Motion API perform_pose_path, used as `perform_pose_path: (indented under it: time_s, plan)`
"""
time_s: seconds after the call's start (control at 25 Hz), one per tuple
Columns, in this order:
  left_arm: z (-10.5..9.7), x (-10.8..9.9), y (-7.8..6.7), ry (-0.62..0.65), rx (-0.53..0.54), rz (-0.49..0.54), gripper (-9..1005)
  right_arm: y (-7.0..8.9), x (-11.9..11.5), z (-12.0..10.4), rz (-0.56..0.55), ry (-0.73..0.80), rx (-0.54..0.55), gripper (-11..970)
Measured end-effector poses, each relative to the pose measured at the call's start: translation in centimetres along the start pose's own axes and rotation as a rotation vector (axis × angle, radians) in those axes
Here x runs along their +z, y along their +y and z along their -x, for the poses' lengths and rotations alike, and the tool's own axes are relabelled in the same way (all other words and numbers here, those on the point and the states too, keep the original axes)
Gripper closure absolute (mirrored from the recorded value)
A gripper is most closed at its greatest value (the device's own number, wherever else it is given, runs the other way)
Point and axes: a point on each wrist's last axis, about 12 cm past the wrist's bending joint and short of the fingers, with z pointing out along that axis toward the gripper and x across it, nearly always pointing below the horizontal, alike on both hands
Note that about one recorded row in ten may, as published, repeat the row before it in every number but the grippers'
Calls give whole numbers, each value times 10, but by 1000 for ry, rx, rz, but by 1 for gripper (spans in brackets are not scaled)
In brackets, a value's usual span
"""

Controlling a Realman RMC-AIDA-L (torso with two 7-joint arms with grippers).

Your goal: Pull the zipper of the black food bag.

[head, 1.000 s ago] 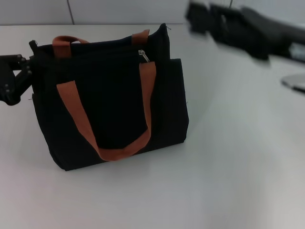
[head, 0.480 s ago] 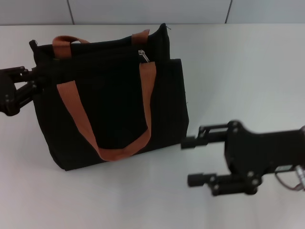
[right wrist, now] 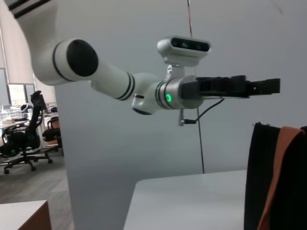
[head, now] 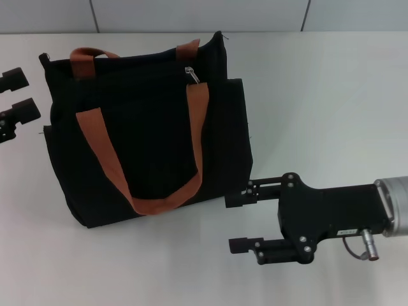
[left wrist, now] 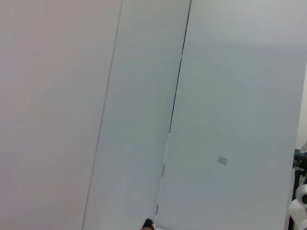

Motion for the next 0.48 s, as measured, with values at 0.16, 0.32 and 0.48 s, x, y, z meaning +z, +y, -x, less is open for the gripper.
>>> perform_pose_path:
  time_s: [0.16,0.32,0.48]
  plan:
    - [-11,5,-11,-19,52,-31,307,-1,4,-5,-14,4,4,324]
    - [-33,22,-28,20,114,-137,184,-1,7,-8,-26,5,-7,321]
    - [-62,33,-51,54,132,-230,174,0,16,-14,-20,6,-14,318]
